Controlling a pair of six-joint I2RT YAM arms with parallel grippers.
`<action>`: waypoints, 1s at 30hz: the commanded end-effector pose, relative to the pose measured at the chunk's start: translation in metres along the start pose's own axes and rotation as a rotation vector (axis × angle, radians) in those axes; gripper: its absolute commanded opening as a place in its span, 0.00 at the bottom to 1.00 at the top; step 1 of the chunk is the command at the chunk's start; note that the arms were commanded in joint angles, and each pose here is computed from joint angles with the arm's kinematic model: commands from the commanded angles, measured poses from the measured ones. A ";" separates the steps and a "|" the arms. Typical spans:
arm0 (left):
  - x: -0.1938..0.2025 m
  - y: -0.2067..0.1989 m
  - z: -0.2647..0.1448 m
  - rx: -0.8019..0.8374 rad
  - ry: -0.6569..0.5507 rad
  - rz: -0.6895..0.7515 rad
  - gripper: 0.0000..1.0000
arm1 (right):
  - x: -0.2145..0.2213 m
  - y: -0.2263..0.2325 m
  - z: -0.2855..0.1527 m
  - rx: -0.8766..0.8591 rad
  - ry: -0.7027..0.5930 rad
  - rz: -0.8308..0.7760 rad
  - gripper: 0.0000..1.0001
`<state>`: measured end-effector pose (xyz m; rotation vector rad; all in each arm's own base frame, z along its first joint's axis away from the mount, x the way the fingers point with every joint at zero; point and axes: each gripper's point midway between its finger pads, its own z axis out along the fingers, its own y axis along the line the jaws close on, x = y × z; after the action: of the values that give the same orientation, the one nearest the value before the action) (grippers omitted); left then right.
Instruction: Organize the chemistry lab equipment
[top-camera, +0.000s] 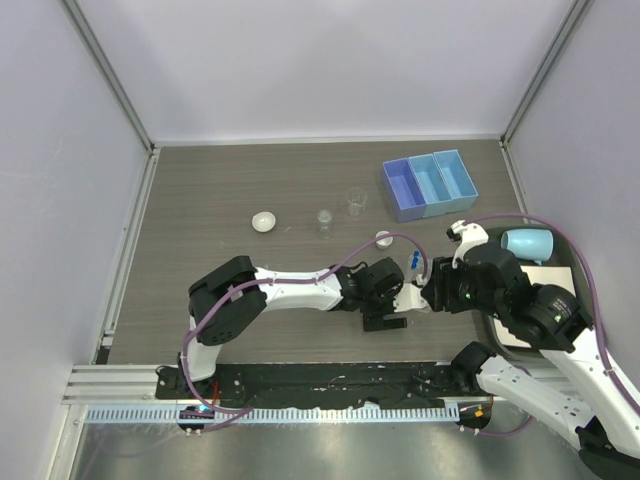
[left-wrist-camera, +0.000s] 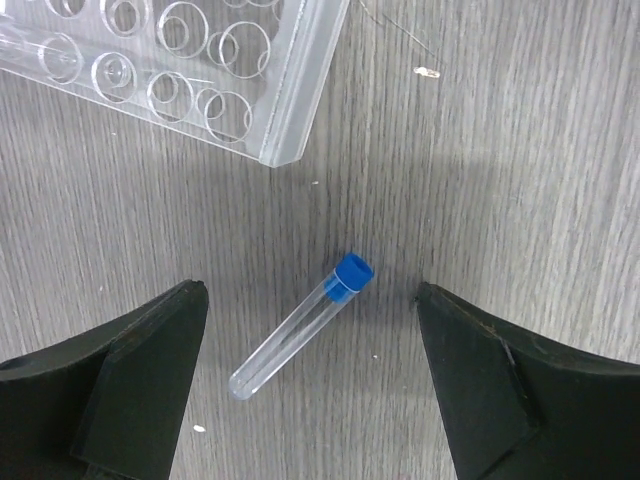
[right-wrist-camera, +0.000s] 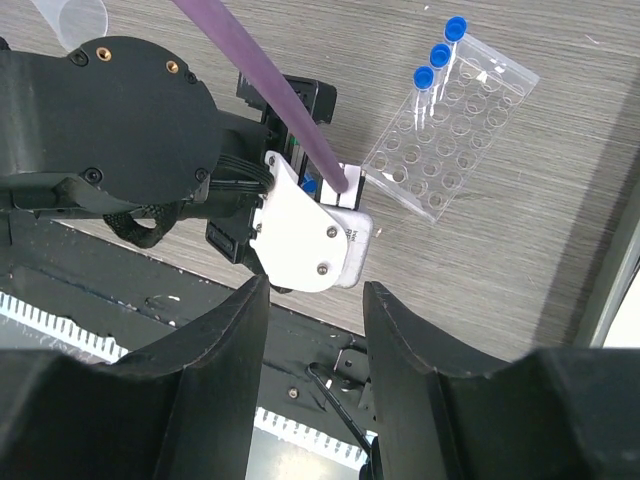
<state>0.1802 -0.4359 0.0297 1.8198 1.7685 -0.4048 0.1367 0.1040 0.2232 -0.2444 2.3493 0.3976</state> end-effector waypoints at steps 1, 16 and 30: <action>0.010 -0.011 0.004 0.062 0.029 0.004 0.90 | -0.006 0.005 -0.005 -0.028 -0.024 -0.006 0.48; 0.039 -0.012 -0.007 0.140 0.052 -0.157 0.74 | -0.013 0.015 -0.008 -0.064 -0.026 0.013 0.48; 0.067 -0.008 -0.006 0.077 0.069 -0.284 0.40 | -0.018 0.019 -0.012 -0.072 -0.026 0.035 0.47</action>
<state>0.1893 -0.4138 0.0207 1.6581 1.9395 -0.5911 0.1341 0.1133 0.2345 -0.2410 2.3466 0.4678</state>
